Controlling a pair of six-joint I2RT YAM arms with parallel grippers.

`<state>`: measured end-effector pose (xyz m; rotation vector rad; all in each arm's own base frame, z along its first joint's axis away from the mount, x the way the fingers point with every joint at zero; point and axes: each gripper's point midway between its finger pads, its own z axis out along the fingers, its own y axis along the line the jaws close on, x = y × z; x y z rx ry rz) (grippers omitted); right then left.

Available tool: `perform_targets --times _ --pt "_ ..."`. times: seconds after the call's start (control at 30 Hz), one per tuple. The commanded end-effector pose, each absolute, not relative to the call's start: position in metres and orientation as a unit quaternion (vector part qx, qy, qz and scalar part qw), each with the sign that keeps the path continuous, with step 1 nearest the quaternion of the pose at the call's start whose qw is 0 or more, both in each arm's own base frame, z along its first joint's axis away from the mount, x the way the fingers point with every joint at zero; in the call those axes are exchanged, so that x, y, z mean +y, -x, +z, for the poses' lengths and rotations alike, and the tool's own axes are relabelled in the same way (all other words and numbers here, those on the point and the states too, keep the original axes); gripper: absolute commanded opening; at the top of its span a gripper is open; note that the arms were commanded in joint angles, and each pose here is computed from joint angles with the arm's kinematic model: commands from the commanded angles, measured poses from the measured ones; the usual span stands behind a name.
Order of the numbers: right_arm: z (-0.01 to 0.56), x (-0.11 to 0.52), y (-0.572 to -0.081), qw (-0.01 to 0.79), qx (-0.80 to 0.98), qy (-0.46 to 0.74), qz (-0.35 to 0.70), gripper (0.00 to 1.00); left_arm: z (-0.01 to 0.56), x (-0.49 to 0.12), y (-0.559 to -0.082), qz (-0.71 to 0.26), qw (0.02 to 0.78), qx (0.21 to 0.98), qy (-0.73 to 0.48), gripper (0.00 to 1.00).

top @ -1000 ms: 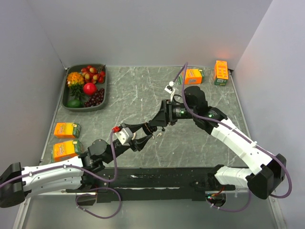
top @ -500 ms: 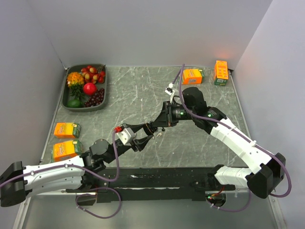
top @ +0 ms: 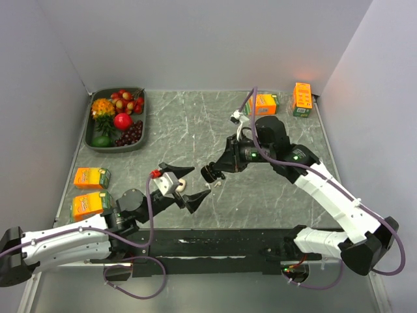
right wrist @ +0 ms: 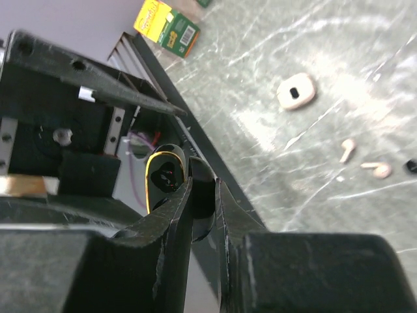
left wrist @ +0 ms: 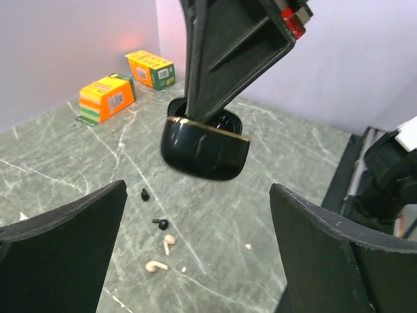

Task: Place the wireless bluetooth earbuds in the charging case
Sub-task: Adjust the charging case on the charging case.

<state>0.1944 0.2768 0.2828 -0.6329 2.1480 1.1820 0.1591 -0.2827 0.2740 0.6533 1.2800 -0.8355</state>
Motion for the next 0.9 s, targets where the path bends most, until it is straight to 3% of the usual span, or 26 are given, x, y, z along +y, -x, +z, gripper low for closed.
perform_targets --times 0.0,0.17,0.3,0.73,0.87 --pt "0.318 0.265 -0.192 0.371 0.777 0.296 0.414 0.0 0.299 -0.277 -0.15 -0.406 0.66 0.573 -0.269 0.96" --pt "0.315 0.262 -0.179 0.453 0.714 0.407 0.346 0.0 0.306 -0.276 -0.138 -0.45 0.623 0.592 -0.245 0.96" --pt "0.324 0.251 -0.176 0.504 0.685 0.421 0.316 0.0 0.303 -0.281 -0.129 -0.465 0.58 0.617 -0.26 0.96" --pt "0.311 0.263 -0.146 0.426 0.647 0.53 0.343 0.0 0.286 -0.299 -0.112 -0.462 0.552 0.596 -0.356 0.99" --pt "0.31 0.266 -0.142 0.426 0.636 0.543 0.345 0.0 0.282 -0.308 -0.109 -0.464 0.553 0.579 -0.38 0.8"
